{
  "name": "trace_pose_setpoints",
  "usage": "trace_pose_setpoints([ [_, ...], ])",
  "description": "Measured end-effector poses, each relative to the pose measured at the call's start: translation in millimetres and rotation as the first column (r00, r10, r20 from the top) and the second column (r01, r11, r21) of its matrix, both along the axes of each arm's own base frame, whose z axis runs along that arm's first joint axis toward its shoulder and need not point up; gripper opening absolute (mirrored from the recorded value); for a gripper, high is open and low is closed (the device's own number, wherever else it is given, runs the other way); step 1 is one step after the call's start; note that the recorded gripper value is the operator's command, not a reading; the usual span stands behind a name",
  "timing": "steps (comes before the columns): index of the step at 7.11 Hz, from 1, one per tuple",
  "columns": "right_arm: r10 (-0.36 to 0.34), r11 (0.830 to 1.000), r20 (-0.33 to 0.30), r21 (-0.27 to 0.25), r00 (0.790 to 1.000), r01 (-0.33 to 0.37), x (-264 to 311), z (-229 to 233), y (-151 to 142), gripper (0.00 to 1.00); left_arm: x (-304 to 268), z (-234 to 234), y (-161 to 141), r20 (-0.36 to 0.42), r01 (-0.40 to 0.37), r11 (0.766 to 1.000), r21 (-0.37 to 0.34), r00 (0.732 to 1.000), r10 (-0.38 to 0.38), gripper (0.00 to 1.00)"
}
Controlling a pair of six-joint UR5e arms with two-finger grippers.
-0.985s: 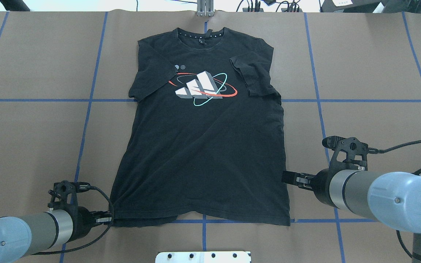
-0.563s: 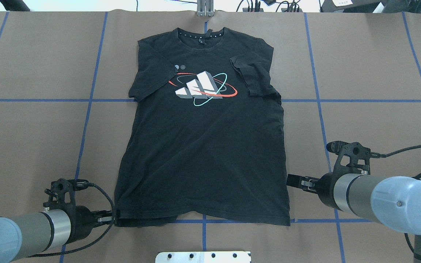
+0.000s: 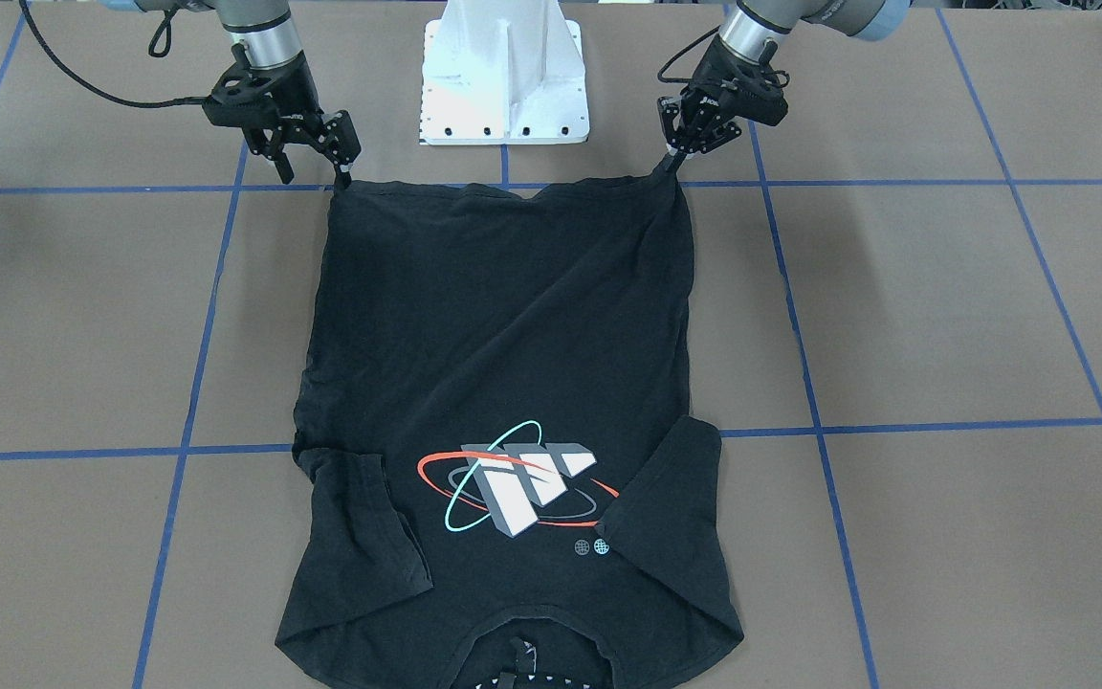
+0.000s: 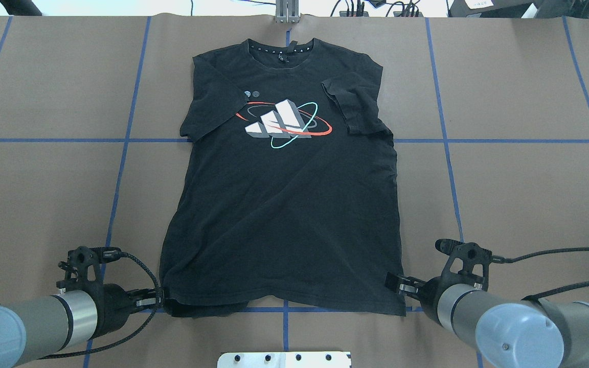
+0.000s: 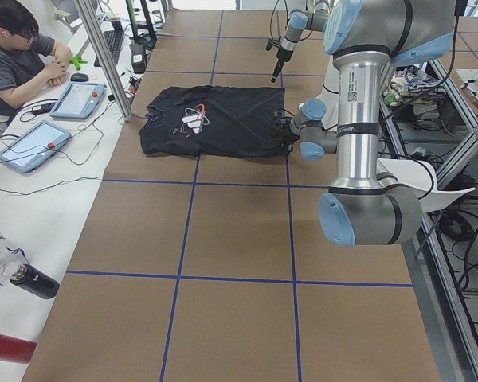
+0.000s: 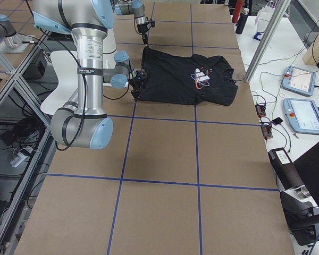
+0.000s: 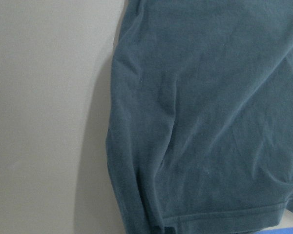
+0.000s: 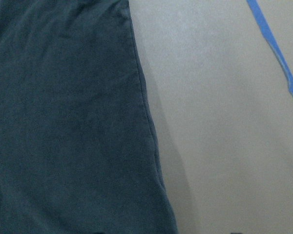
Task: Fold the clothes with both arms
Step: 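Lower both grippers onto the hem corners nearest the robot, then close both grippers on the hem corners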
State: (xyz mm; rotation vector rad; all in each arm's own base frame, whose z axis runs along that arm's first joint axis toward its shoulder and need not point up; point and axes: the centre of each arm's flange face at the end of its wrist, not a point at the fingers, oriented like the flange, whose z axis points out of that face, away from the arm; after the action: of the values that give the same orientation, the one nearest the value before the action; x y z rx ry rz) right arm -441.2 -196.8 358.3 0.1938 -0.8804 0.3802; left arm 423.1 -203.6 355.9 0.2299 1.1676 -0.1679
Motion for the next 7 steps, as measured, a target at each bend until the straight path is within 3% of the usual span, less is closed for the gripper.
trace_pose_setpoints([
  [1, 0.009, 1.0, -0.004, 0.015, 1.0, -0.009, -11.9, 7.5, 14.3, 0.63, 0.0, -0.2, -0.2, 0.001, 0.01, 1.0, 0.005, 1.0, -0.01, 0.0],
  [7, -0.023, 0.999, -0.034, 0.041, 0.999, 0.024, -30.2, 21.7, 46.9, 0.52, 1.5, 0.2, 4.1, 0.003, 0.02, 1.0, 0.014, 1.0, -0.02, 0.0],
])
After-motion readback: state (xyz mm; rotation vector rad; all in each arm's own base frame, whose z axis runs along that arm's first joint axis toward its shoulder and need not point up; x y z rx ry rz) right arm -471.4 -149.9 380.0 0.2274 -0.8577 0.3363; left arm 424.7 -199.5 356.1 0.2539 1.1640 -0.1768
